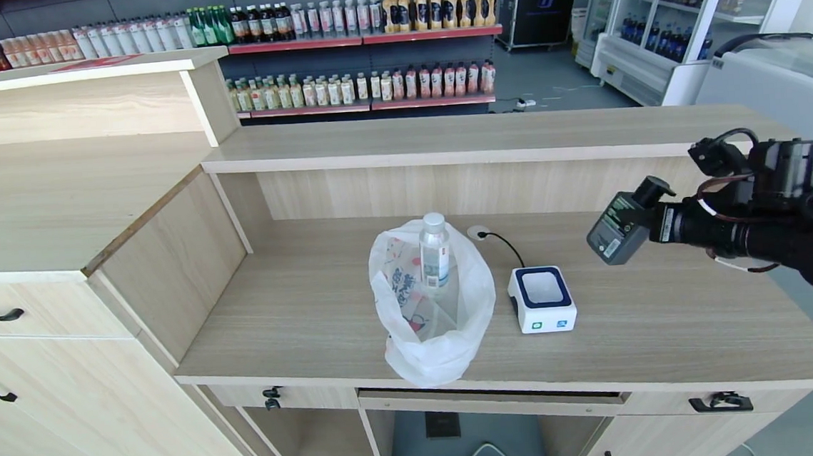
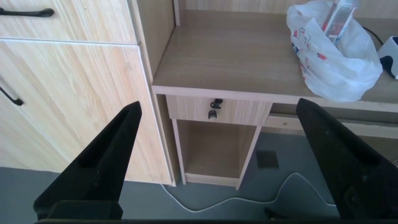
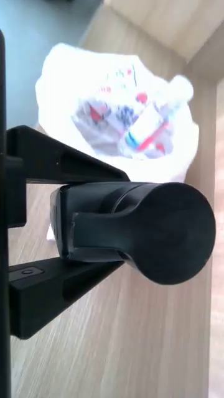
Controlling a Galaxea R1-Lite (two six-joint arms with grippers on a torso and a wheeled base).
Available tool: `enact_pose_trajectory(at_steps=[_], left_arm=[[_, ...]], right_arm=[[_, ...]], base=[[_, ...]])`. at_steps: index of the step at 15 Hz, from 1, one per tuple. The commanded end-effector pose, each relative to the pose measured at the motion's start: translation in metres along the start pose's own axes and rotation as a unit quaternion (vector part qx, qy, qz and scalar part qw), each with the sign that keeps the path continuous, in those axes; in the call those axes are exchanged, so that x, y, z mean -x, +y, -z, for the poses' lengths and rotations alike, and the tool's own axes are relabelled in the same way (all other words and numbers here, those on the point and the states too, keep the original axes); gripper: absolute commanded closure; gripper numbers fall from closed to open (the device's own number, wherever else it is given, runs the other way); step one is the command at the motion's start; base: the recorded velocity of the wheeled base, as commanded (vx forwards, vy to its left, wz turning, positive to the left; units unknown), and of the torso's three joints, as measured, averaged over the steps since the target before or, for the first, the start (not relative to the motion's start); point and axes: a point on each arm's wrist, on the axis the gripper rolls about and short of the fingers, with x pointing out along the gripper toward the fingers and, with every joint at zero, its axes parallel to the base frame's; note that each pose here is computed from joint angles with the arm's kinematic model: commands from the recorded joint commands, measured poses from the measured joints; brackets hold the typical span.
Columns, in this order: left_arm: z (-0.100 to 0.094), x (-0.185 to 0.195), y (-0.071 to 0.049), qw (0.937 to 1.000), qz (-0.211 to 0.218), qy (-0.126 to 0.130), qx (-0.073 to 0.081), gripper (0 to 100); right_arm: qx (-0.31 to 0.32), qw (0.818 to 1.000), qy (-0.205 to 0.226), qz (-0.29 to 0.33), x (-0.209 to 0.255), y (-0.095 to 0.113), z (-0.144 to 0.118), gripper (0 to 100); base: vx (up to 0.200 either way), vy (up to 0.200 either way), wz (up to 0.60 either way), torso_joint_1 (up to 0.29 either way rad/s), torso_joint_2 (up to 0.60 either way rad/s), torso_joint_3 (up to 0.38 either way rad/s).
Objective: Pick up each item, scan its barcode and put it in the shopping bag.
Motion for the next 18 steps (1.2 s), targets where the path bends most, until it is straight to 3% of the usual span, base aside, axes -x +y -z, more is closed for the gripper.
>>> enact_pose_trajectory(at_steps=[1,3,4,9,13,18], left_arm=[[0.000,0.000,0.000,1.0000,0.000,0.000,0.000,0],[0.000,0.000,0.000,1.0000,0.000,0.000,0.000,0],[0.000,0.000,0.000,1.0000,0.000,0.000,0.000,0],[0.000,0.000,0.000,1.0000,0.000,0.000,0.000,0],[0.000,0.000,0.000,1.0000,0.000,0.000,0.000,0],[0.000,0.000,0.000,1.0000,0.000,0.000,0.000,0]], right_arm=[[0.028,0.974,-0.055,-0.219,0.084,0.090,-0.065,100],[0.008,0.961,-0.047,-0.273,0.104,0.115,-0.077,100],[-0.015,0.950,-0.026,-0.311,0.121,0.137,-0.084,100],[0.001,0.924,-0.025,-0.382,0.138,0.173,-0.099,100],[0.001,0.912,-0.008,-0.410,0.167,0.186,-0.109,100],[0.011,0.909,0.039,-0.414,0.184,0.181,-0.066,100]], base=[[0.000,0.000,0.00,0.000,0.00,0.000],[0.000,0.000,0.00,0.000,0.00,0.000],[0.000,0.000,0.00,0.000,0.00,0.000],[0.000,0.000,0.00,0.000,0.00,0.000],[0.000,0.000,0.00,0.000,0.00,0.000],[0.000,0.000,0.00,0.000,0.00,0.000]])
